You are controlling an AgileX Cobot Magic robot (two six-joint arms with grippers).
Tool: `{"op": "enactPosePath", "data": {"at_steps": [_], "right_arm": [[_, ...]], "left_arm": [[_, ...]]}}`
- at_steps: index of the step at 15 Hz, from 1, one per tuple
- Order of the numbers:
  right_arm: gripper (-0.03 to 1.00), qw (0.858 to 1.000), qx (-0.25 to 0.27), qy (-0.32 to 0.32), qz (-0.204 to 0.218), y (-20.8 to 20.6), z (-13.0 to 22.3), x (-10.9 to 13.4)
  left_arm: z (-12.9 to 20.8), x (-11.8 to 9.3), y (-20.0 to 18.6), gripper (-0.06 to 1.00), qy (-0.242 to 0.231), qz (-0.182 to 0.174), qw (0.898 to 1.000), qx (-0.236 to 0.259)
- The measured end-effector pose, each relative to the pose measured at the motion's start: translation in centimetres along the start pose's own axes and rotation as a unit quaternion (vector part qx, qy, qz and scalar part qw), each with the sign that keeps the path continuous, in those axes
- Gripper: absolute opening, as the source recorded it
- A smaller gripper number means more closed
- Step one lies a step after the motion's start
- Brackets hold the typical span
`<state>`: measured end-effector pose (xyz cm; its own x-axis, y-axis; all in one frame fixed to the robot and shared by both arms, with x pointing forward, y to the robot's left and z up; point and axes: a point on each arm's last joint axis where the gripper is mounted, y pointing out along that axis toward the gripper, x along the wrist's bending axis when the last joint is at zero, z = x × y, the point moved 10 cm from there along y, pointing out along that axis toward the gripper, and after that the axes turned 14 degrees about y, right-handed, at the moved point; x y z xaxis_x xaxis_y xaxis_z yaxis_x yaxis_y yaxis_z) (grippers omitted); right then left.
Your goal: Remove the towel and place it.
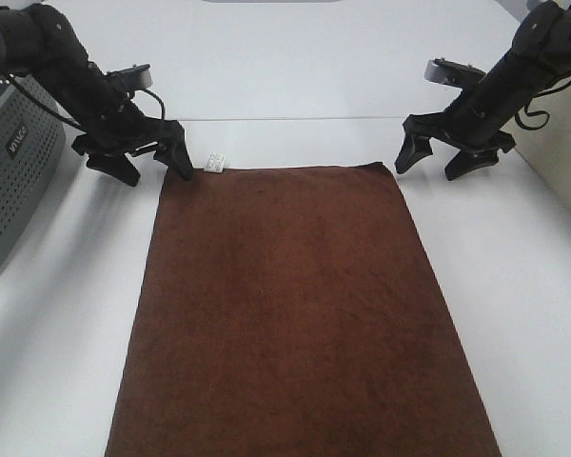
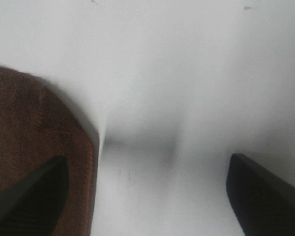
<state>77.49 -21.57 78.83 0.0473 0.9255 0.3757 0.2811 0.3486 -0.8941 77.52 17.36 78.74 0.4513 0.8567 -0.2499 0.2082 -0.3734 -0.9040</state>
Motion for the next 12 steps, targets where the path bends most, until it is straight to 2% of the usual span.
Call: {"op": "enactPosePath", "data": {"at_steps": [4, 6, 9, 12], "right_arm": [[0.84, 1.0, 0.0, -0.001, -0.002, 0.4, 0.1, 0.3], [0.84, 1.0, -0.005, -0.011, -0.005, 1.2, 0.2, 1.6], [0.84, 0.999, -0.013, -0.043, -0.017, 2.5, 0.8, 5.3], [0.83, 0.998, -0.011, -0.057, -0.019, 3.1, 1.3, 6.6]], "left_arm": [[0.1, 0.0, 0.1, 0.87, 0.001, 0.001, 1.0, 0.002], [0.0, -0.7, 0.3, 0.86, 0.006, 0.003, 1.0, 0.004], [-0.6, -3.3, 1.4, 0.81, 0.028, 0.01, 1.0, 0.003], [-1.1, -4.4, 1.8, 0.77, 0.035, 0.01, 0.999, -0.004]]}}
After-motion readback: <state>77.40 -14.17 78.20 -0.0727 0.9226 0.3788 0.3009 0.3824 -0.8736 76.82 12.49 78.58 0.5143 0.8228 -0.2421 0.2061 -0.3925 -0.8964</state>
